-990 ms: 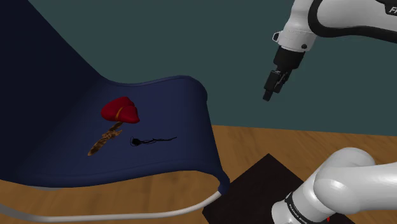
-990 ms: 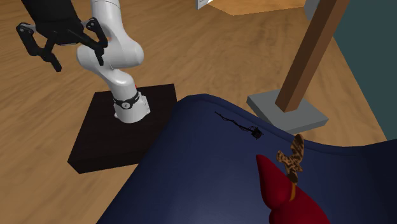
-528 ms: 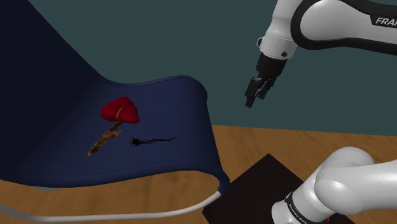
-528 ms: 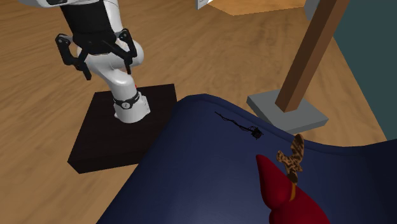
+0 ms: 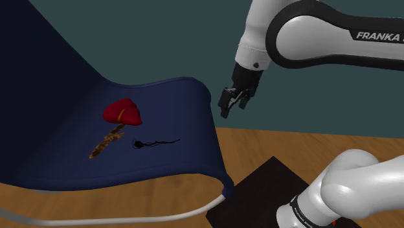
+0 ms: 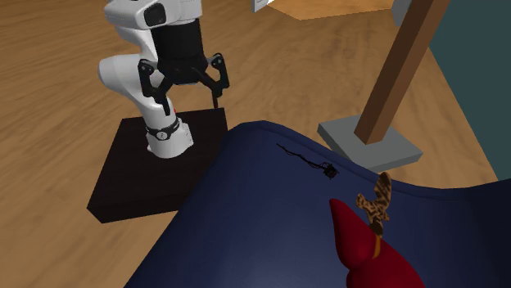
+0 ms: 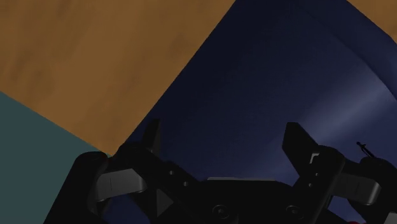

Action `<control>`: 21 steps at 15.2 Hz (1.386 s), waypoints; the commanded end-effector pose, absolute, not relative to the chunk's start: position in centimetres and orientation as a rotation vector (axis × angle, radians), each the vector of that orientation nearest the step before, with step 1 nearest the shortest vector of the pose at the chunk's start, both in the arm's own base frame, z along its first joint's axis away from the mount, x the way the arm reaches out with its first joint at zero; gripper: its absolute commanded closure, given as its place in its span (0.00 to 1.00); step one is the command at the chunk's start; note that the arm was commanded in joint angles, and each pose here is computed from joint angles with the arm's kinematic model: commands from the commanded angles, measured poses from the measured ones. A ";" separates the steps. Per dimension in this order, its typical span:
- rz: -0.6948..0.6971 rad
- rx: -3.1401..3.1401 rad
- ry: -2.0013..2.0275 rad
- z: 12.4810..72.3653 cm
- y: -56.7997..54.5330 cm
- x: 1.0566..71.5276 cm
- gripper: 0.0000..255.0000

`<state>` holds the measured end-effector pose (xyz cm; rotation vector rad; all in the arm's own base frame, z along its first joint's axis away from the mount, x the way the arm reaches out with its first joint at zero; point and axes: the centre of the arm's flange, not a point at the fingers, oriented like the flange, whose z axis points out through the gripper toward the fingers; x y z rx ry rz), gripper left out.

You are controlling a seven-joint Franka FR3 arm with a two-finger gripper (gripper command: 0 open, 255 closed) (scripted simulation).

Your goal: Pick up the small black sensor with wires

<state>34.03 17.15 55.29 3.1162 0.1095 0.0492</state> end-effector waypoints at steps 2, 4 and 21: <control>0.076 3.117 0.076 54.0 20.8 35.2 0.00; 0.093 3.117 0.056 53.3 23.1 36.0 0.00; 0.238 3.103 -0.114 47.8 42.9 44.0 0.00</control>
